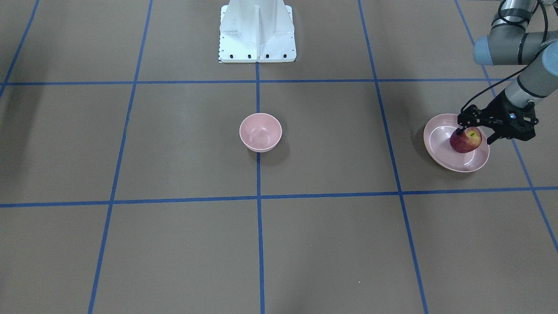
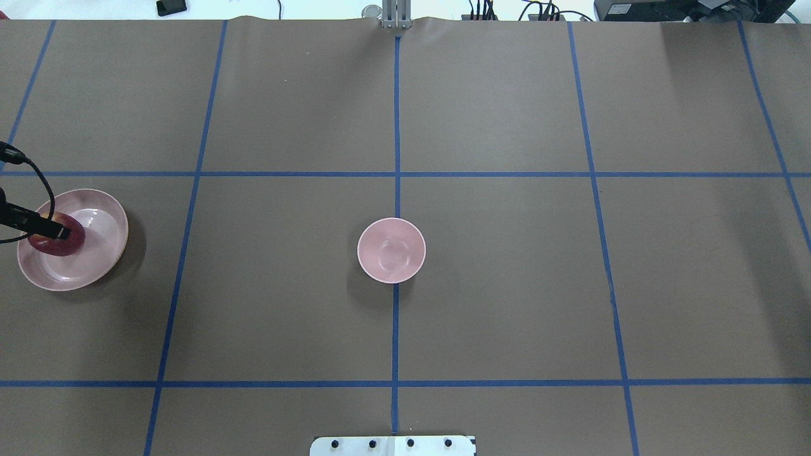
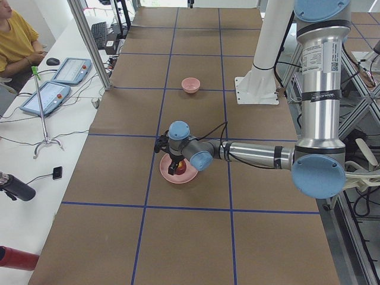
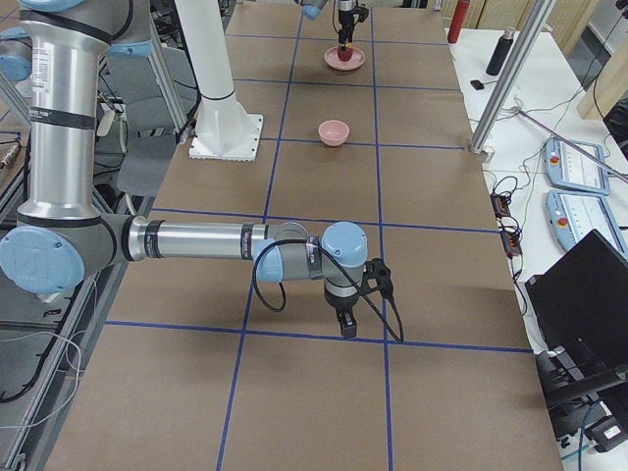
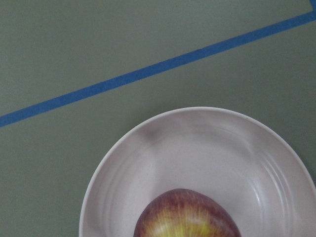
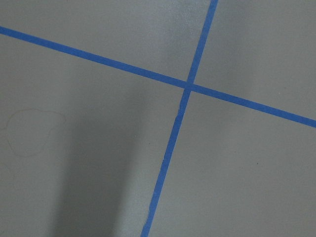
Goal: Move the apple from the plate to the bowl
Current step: 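Lower the left gripper onto the red apple on the plate and grasp it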
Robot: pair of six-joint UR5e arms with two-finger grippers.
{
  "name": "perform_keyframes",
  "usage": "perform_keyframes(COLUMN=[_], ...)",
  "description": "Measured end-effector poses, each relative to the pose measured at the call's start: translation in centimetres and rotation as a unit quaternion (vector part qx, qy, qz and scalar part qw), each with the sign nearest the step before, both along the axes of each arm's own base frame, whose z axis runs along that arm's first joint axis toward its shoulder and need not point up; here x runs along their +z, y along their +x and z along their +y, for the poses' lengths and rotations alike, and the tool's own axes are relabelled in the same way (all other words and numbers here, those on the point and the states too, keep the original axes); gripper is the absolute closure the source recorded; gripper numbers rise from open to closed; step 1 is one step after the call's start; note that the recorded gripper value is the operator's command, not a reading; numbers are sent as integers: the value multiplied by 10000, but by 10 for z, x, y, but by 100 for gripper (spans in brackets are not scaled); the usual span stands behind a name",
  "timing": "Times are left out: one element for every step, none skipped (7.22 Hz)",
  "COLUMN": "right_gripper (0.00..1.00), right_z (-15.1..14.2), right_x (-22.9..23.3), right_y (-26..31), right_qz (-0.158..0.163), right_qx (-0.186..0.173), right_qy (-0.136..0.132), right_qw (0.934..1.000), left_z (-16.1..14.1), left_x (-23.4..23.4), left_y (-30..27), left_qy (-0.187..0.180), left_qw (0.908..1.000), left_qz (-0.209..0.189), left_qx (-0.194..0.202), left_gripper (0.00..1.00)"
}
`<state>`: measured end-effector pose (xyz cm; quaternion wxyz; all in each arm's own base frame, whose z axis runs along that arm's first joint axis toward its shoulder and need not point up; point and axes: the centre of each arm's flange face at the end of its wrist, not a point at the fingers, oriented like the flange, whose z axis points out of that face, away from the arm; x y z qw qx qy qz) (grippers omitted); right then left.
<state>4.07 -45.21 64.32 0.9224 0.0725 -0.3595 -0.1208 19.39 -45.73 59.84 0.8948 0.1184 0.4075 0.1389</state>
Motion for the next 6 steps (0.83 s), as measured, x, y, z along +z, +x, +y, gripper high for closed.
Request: perform_keyframes(right_gripper=[0,0,0,0,0,0], right_z=[0,0,0,0,0,0], right_x=[0,0,0,0,0,1], right_y=[0,0,0,0,0,0], right_qz=[-1,-1,-2,-2,-1,-1], right_qx=[3,7,10,11,12,12], right_qy=[-3,-6,-9,-11,-15,-18], right_qw=[10000,10000,10000,10000,10000,10000], left_z=[1,-1,-5,-7,-7,-7], left_x=[4,6,7,8,8,8], left_y=[4,7,11,18,25,28], left_qy=[-28,-45,-47,-45,-40,-24], left_qw=[10000,10000,10000,9999,9999,9998], left_qz=[-14,-23,-24,-23,-20,-10], left_qx=[35,51,67,108,164,193], left_gripper=[2,2,2,13,44,73])
